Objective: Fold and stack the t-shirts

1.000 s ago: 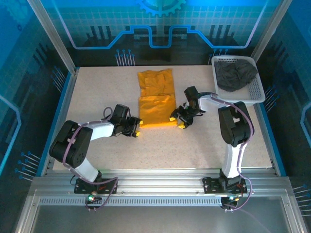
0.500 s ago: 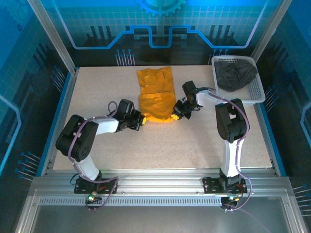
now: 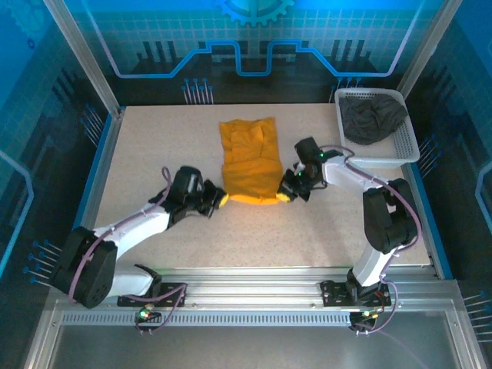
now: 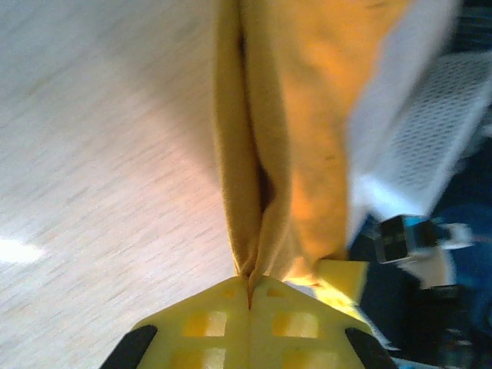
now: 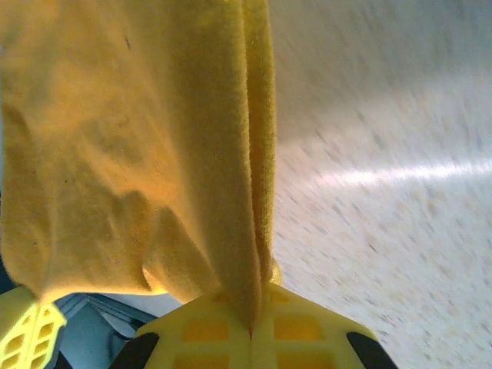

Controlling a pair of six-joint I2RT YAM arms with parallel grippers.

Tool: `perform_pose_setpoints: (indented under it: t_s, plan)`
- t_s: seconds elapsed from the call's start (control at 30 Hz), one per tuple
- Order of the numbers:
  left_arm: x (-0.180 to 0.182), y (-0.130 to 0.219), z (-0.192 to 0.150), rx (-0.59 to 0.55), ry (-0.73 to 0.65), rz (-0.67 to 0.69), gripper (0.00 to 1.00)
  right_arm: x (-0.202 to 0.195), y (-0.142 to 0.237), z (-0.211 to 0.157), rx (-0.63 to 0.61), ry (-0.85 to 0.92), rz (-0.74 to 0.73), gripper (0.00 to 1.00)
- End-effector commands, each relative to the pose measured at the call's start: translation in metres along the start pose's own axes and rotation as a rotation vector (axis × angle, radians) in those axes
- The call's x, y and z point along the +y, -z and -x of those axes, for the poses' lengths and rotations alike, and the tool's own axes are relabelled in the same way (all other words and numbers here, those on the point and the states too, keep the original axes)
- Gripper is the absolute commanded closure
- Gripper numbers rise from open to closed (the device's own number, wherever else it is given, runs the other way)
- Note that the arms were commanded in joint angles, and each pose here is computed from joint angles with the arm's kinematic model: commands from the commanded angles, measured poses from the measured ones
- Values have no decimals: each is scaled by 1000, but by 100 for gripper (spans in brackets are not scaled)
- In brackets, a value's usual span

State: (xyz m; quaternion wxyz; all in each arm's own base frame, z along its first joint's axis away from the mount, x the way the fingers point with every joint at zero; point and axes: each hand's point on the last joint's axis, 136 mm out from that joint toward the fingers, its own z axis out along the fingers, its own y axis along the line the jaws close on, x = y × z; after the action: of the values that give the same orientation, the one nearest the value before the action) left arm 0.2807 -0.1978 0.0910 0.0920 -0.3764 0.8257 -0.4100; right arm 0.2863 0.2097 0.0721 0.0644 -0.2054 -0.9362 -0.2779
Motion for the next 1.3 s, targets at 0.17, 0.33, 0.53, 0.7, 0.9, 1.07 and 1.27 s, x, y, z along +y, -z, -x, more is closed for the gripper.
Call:
perform_pose_setpoints:
  t_s: [0.17,0.33,0.53,0.7,0.9,1.07,1.27]
  plan:
    - [66,47,-70,165,-77,113,100,-56,9,-96,172,-18,-72,100]
    - [17,75,-71,120,-122,-34,100,-29,47,-105,136,-53,-13,100]
    - [-58,88,-40,-30,-124,-160,100,21,94,-71,14,-113,47,100]
    - [-120,77,13,-143,-92,-226,100,65,114,-9,-76,-149,86,100]
    - [-140,18,97,-194,-50,-106,100,112,83,96,-137,-191,115,100]
    - [-125,-50,160,-188,-3,-29,100,115,17,172,-117,-234,45,100]
    - [-118,-87,191,-155,68,34,59,104,-9,212,-104,-244,40,59]
